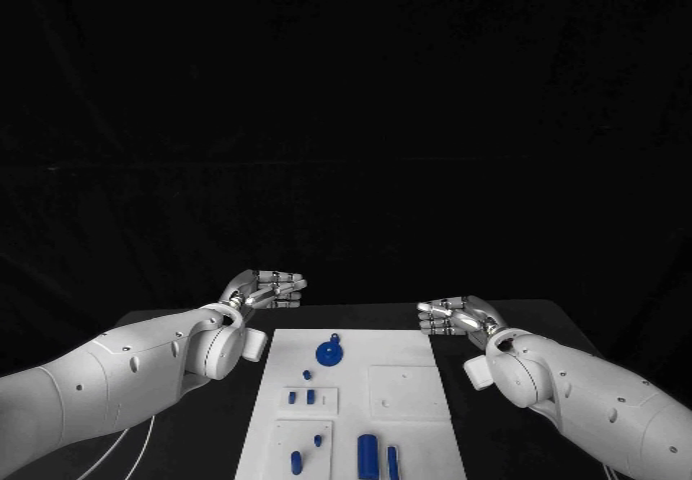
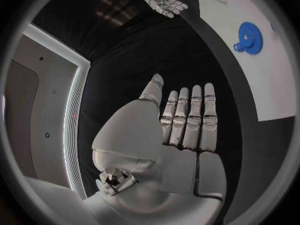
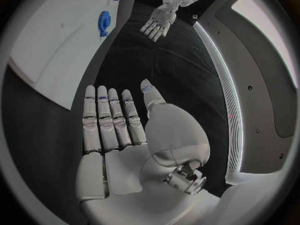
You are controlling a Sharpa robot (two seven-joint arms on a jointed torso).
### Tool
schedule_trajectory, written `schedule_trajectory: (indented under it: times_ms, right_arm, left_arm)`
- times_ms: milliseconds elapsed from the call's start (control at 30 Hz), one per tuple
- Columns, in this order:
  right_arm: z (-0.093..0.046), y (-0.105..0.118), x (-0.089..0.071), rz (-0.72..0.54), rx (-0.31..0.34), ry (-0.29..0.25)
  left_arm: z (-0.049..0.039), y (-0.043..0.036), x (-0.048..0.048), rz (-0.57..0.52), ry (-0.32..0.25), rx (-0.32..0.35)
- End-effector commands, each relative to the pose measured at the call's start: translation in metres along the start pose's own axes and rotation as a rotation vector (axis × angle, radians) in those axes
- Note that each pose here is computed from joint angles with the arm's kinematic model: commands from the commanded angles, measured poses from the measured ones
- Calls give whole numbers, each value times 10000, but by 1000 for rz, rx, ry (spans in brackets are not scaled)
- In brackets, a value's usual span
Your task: Assemble the parts on the task board
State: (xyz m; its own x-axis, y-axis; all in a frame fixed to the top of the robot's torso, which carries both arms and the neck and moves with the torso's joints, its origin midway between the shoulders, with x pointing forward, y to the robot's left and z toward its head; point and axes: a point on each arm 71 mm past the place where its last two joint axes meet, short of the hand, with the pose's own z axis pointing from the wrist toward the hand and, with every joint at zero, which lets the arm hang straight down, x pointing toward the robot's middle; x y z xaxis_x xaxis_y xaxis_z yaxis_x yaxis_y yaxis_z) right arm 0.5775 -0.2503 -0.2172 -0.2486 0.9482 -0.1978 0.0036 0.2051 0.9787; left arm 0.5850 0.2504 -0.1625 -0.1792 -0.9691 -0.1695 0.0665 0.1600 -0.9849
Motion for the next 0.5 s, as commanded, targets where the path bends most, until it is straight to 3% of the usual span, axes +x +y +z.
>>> schedule_trajectory:
  times_ms: [33,167,300,433,500]
  right_arm:
    - [3,0,1,7,-2,1]
    - [-12,13,27,15,-12,-6]
    - [-57,42,95,35,-34,-23]
    - [-144,76,205,69,-62,-52]
    - [-226,94,297,96,-77,-76]
  left_arm:
    - [8,-1,-2,-1,-2,1]
    - [-24,32,35,-9,-7,0]
    - [-112,110,131,-30,-20,-3]
    - [-264,219,280,-61,-43,-9]
    - [-395,290,397,-85,-62,-15]
